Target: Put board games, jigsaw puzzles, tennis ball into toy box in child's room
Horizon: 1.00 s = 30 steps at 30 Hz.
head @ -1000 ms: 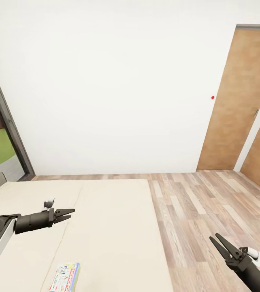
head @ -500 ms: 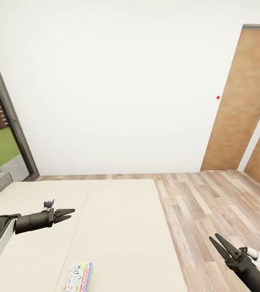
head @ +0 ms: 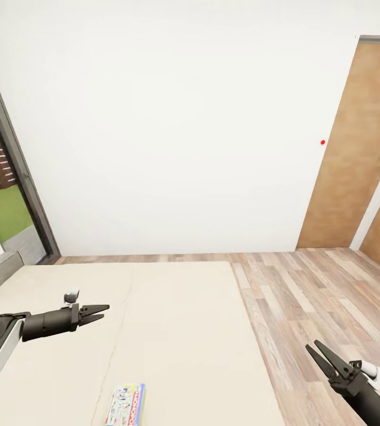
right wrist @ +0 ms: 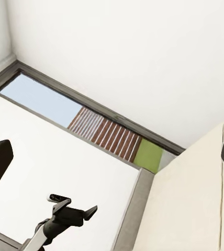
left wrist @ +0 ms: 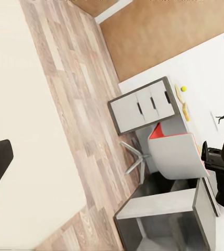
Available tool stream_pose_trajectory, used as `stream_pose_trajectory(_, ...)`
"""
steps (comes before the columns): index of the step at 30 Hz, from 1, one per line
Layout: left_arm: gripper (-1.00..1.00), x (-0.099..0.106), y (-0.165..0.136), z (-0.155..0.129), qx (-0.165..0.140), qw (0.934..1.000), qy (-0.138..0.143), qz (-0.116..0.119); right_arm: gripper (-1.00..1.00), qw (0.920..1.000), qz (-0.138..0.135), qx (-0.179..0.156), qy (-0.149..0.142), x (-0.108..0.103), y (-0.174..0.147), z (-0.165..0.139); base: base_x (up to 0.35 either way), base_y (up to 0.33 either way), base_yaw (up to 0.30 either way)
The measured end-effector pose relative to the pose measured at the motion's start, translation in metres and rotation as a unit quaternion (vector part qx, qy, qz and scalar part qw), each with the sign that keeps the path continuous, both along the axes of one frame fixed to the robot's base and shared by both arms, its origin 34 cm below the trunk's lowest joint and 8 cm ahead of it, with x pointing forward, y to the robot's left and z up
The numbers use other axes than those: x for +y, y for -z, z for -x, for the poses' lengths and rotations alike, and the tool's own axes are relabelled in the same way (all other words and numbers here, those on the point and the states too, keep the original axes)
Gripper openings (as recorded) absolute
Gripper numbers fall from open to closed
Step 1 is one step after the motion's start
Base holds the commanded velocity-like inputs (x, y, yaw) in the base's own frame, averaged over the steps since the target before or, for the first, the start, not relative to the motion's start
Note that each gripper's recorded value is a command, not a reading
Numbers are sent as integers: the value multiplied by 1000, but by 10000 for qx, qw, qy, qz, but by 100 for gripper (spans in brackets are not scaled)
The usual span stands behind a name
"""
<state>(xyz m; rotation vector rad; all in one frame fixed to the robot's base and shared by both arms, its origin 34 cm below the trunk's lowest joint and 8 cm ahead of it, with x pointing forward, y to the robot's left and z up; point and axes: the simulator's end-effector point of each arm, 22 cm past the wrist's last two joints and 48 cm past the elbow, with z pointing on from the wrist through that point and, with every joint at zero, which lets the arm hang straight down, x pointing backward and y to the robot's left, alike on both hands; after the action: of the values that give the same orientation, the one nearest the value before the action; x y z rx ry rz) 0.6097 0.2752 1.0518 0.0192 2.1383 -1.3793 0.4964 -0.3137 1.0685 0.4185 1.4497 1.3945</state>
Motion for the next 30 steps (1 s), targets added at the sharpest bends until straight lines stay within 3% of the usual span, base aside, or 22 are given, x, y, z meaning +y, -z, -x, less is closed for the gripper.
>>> stream_pose_trajectory(12,100,0,0,0,-1,10000,0,0,100,10000,11,-24,-15,1,-2,0,0,229,0)
stream_pose_trajectory(24,100,-2,3,0,8,10000,10,-34,100,10000,38,-32,-24,3,-3,-1,0,28,0)
stream_pose_trajectory(30,100,-4,12,0,86,9998,7,-201,100,9999,104,-32,-12,5,-4,-2,0,2,0)
